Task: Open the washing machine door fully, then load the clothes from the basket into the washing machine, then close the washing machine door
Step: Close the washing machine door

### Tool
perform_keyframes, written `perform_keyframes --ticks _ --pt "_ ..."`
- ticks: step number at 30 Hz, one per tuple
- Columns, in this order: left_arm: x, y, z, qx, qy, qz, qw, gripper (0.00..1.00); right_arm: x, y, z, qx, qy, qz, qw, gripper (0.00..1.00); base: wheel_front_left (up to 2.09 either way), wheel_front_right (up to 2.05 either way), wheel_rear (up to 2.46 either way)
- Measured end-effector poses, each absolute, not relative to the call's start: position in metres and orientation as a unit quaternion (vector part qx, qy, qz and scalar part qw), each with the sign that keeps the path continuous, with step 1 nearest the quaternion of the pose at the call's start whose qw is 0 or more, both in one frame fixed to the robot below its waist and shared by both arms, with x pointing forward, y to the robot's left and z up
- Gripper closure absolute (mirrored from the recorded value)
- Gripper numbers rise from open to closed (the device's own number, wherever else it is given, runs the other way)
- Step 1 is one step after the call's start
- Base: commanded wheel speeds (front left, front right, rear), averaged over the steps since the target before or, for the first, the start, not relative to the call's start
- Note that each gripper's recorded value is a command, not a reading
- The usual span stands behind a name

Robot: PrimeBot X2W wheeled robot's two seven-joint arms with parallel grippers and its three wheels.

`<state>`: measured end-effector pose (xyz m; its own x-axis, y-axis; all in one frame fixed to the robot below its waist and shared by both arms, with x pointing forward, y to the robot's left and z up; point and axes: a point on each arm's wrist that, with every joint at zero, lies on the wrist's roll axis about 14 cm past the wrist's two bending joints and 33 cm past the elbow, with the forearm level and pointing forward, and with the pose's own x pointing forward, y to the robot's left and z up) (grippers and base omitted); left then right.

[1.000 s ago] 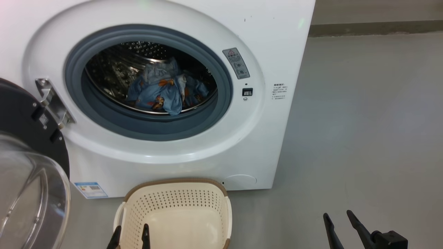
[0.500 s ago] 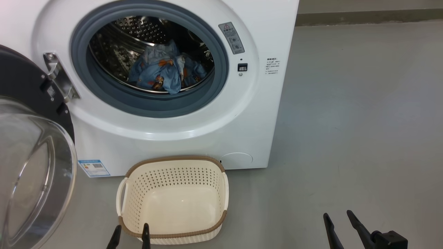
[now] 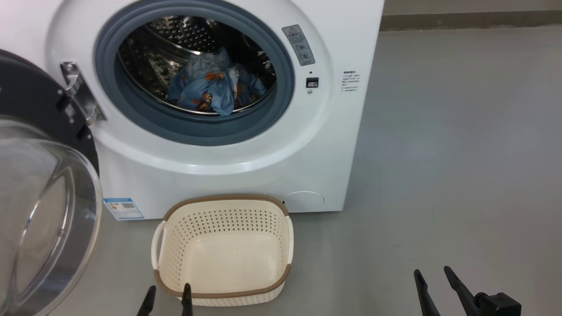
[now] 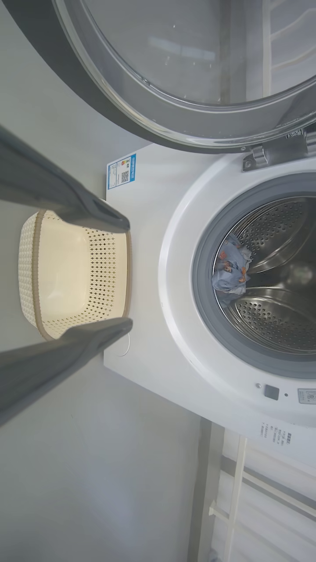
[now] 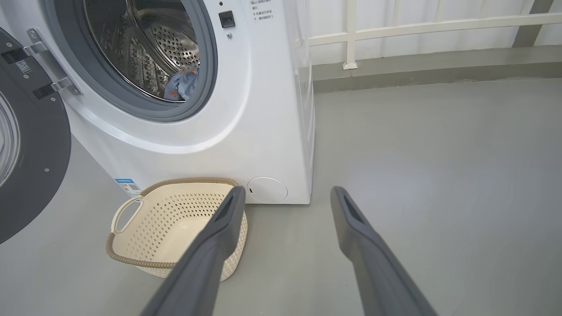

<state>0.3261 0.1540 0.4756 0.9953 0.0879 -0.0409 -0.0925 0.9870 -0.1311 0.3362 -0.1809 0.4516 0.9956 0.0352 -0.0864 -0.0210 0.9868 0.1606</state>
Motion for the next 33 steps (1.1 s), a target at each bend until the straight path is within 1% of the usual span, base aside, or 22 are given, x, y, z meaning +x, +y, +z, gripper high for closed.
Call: perform_keyframes --ticks 7,14,20,25,30,33 --pt "0.319 0.17 0.478 -0.064 0.013 0.074 0.995 0.0 0.347 -0.166 0.453 0.078 0.045 0.039 0.995 0.0 0.0 0.0 0.0" --pt "0.302 0.202 0.482 -0.06 0.003 0.132 0.989 0.0 0.363 -0.124 0.457 0.071 0.041 0.105 0.991 0.0 0.0 0.0 0.0" --pt "0.275 0.236 0.487 -0.055 -0.008 0.197 0.979 0.0 0.379 -0.075 0.465 0.068 0.034 0.178 0.981 0.0 0.0 0.0 0.0" --pt "0.241 0.263 0.485 -0.056 -0.008 0.257 0.965 0.0 0.383 -0.034 0.468 0.065 0.033 0.238 0.969 0.0 0.0 0.0 0.0" --pt "0.206 0.292 0.495 -0.058 -0.027 0.336 0.94 0.0 0.387 0.023 0.48 0.054 0.018 0.323 0.945 0.0 0.0 0.0 0.0" --pt "0.189 0.303 0.499 -0.059 -0.032 0.37 0.927 0.0 0.388 0.049 0.487 0.05 0.009 0.361 0.931 0.0 0.0 0.0 0.0"
